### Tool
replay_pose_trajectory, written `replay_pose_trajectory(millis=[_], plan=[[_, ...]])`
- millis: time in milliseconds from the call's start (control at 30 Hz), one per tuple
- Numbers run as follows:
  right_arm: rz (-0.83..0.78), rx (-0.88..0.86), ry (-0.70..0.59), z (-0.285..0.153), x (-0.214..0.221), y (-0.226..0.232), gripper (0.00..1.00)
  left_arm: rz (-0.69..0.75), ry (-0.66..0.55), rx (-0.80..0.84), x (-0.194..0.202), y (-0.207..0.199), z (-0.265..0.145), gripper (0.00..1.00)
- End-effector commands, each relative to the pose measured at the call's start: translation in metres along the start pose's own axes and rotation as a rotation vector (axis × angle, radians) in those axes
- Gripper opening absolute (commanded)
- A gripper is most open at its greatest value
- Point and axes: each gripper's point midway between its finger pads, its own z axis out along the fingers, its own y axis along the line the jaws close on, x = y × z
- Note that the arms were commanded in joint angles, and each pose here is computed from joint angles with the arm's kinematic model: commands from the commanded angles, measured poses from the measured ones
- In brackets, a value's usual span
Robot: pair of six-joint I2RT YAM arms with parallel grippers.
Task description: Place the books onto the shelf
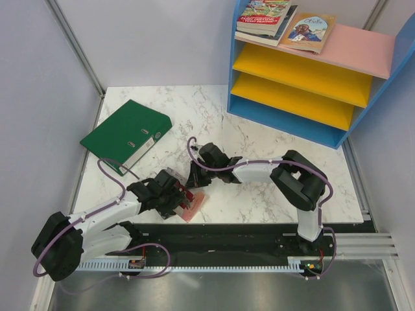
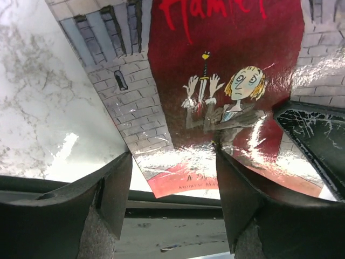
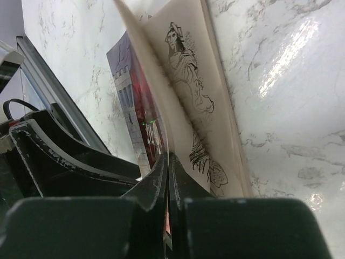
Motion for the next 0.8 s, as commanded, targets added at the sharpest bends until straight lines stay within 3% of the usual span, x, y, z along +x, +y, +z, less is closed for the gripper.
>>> replay_pose_trajectory(millis=[0,200,333,400,633,767], plan=[[0.017,-0.012,-0.022,-0.023,-0.015,0.000,0.04,0.104,-0.095,0.081,-0.017,-0.013,-0.004,0.71],[0.085,-0.115,-0.127,-0.083,-0.060,-0.004,0.04,0.132,-0.266,0.345,-0.045,-0.054,-0.040,0.70],[0.097,-0.178,-0.204,-0.132,-0.079,0.002,0.04,0.136,-0.377,0.642,-0.058,-0.098,-0.071,0.91],[0.111,-0.205,-0.231,-0.151,-0.088,0.004,0.04,0.139,-0.387,0.684,-0.057,-0.102,-0.069,0.99],[0.108,-0.282,-0.303,-0.198,-0.099,0.029,0.04,0.241,-0.360,0.866,-0.046,-0.154,-0.082,1.00],[0.113,-0.279,-0.315,-0.207,-0.096,0.030,0.05,0.251,-0.404,0.979,-0.052,-0.184,-0.109,1.00]])
